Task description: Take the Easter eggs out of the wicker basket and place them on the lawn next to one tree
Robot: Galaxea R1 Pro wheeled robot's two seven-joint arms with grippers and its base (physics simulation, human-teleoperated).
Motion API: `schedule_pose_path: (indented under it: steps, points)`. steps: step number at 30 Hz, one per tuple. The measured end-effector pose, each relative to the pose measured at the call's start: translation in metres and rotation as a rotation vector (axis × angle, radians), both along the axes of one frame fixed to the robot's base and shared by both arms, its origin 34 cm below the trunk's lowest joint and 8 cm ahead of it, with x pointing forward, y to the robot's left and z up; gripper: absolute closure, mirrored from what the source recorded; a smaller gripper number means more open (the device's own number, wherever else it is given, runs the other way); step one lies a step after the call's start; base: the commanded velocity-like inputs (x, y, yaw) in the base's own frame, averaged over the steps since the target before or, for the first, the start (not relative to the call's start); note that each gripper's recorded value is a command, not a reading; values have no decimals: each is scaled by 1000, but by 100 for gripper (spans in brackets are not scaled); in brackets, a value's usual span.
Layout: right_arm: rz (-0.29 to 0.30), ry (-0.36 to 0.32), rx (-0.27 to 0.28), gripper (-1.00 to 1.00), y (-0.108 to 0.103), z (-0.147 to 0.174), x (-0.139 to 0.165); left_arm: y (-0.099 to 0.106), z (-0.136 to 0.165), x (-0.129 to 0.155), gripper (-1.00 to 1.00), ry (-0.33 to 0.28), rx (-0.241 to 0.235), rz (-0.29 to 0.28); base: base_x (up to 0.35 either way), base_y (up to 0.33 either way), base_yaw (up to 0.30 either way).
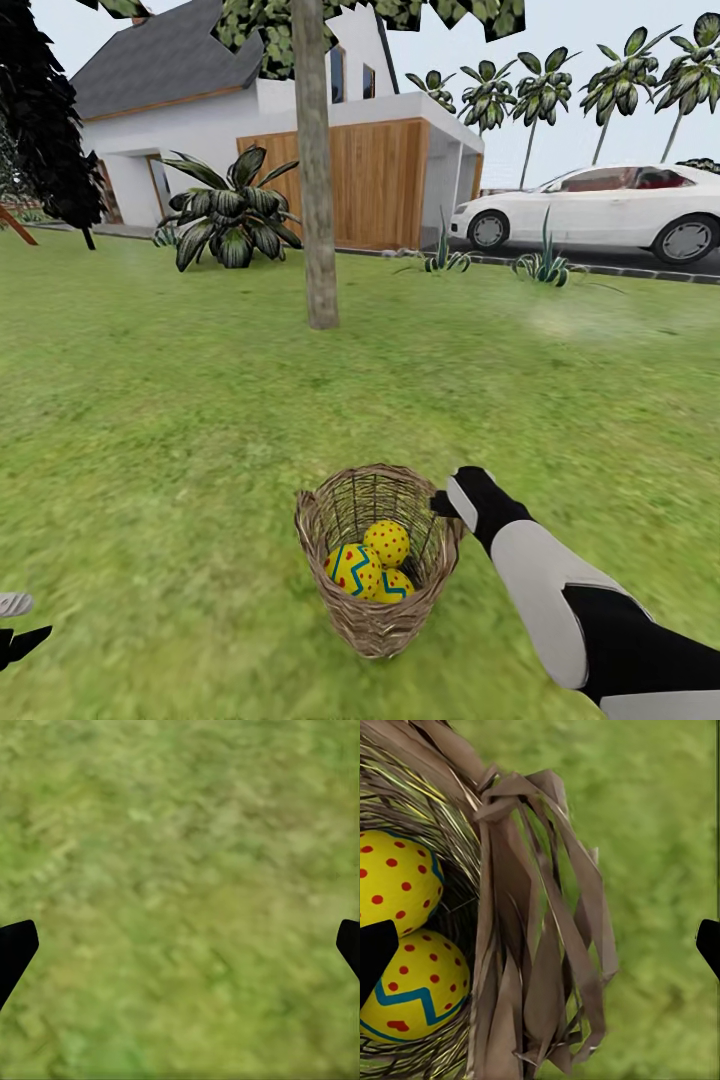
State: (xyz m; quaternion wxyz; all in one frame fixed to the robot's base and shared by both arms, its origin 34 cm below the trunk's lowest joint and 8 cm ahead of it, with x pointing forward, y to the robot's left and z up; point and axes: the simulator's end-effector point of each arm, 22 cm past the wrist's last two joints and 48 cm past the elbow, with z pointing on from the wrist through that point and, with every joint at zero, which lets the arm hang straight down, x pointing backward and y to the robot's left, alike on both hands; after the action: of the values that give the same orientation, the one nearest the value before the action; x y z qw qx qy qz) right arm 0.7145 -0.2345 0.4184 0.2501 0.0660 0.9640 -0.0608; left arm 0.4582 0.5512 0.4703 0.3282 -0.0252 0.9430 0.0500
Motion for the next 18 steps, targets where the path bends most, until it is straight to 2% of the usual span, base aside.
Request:
schedule_pose_path:
  steps: [11, 18]
  points:
    - [-6, 1, -4, -100, -6, -1, 0, 0, 0, 0, -100, 2, 0, 0, 0, 0, 0]
    - [-6, 19, -4, -100, -6, -12, -2, 0, -7, -1, -100, 19, -1, 1, 0, 0, 0]
